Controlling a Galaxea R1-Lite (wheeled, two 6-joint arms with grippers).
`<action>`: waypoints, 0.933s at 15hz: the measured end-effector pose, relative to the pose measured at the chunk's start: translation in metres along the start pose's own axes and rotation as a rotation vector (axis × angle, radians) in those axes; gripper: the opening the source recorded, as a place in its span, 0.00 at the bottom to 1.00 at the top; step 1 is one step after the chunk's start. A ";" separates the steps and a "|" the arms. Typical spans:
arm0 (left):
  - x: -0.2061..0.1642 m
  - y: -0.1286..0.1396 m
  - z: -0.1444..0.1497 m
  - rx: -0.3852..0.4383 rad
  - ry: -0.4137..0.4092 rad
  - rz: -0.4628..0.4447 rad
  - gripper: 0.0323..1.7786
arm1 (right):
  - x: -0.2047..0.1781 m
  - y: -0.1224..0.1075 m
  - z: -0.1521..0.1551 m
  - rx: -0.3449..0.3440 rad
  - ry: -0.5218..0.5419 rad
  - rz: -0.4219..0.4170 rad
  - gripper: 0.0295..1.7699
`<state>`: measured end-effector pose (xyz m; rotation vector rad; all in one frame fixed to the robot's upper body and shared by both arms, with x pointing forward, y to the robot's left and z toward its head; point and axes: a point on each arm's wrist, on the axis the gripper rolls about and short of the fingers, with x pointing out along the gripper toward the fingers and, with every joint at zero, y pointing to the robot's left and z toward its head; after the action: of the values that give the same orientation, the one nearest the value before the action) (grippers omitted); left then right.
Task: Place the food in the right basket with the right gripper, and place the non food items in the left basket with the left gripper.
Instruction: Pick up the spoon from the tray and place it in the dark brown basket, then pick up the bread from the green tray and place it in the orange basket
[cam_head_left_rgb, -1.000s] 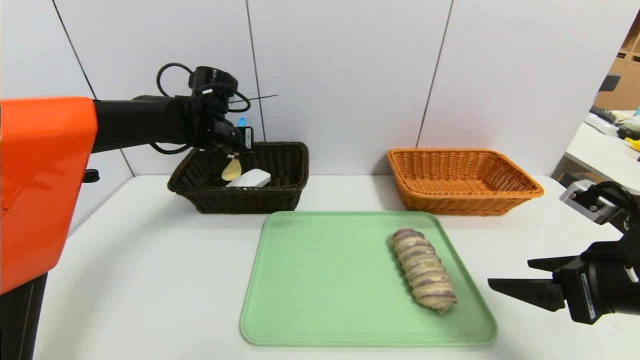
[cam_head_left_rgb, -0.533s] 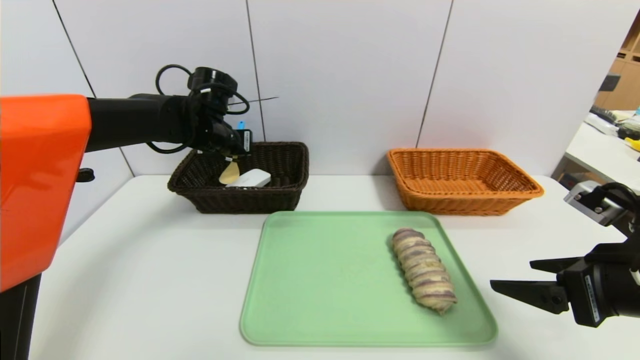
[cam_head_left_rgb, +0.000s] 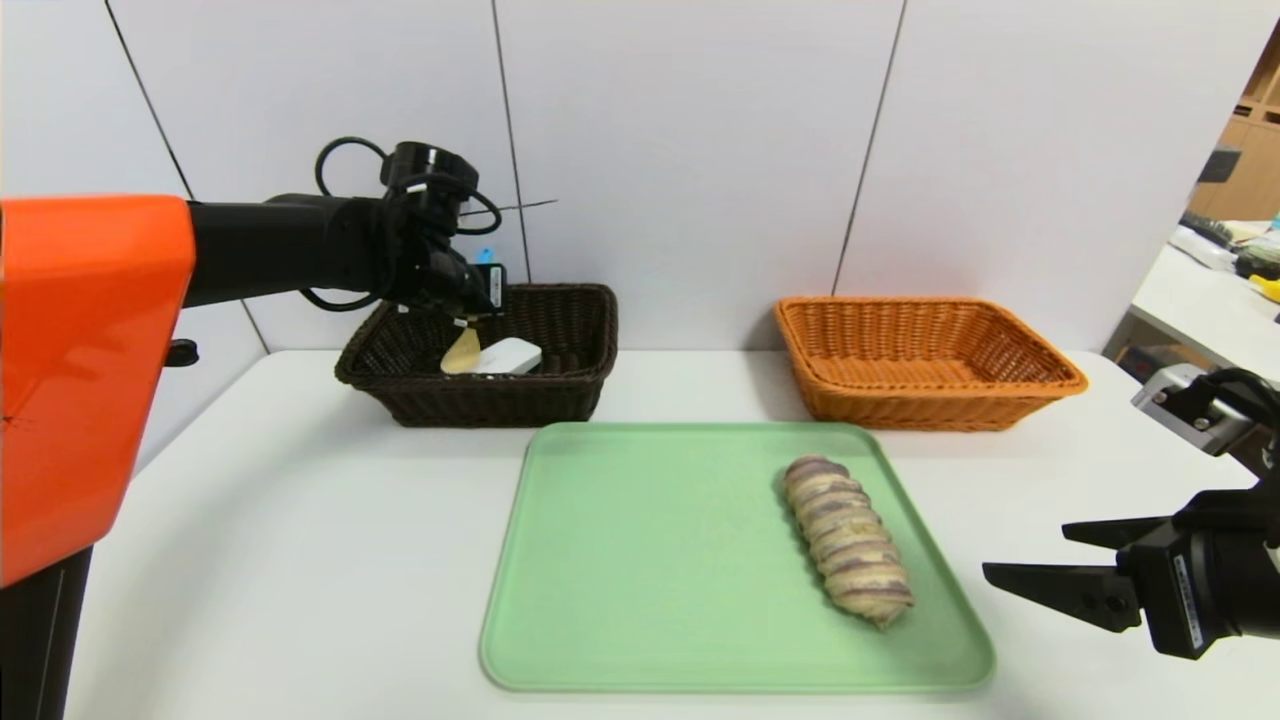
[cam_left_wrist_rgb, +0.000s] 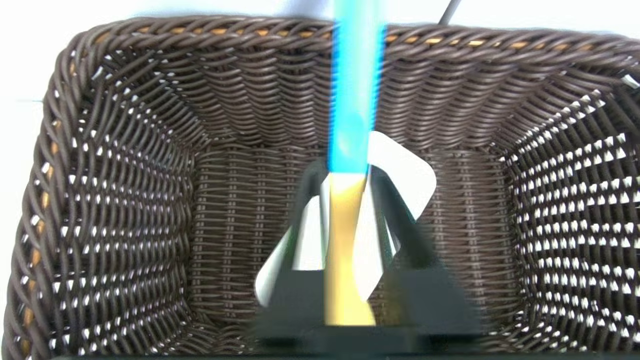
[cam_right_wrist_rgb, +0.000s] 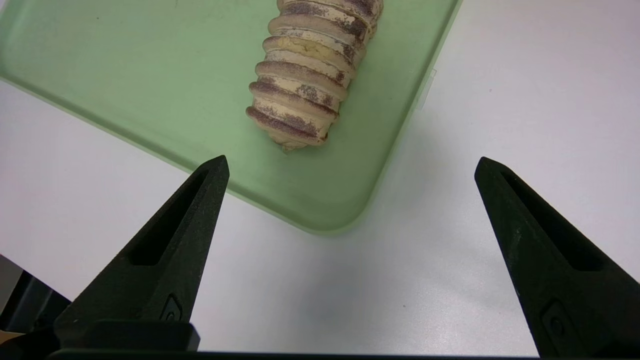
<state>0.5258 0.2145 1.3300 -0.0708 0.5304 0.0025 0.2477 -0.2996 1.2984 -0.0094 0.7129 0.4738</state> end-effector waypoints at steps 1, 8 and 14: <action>0.000 0.000 0.000 -0.001 0.001 0.000 0.31 | 0.000 0.000 0.000 0.000 0.000 0.000 0.96; -0.003 0.000 0.000 -0.003 0.006 0.000 0.70 | 0.001 0.000 -0.001 0.001 0.003 0.000 0.96; -0.035 0.002 0.010 -0.045 0.028 -0.020 0.84 | 0.001 0.000 0.000 0.000 0.000 -0.001 0.96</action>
<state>0.5004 0.2176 1.3568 -0.1200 0.5576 -0.0063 0.2484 -0.2995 1.2978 -0.0094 0.7129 0.4730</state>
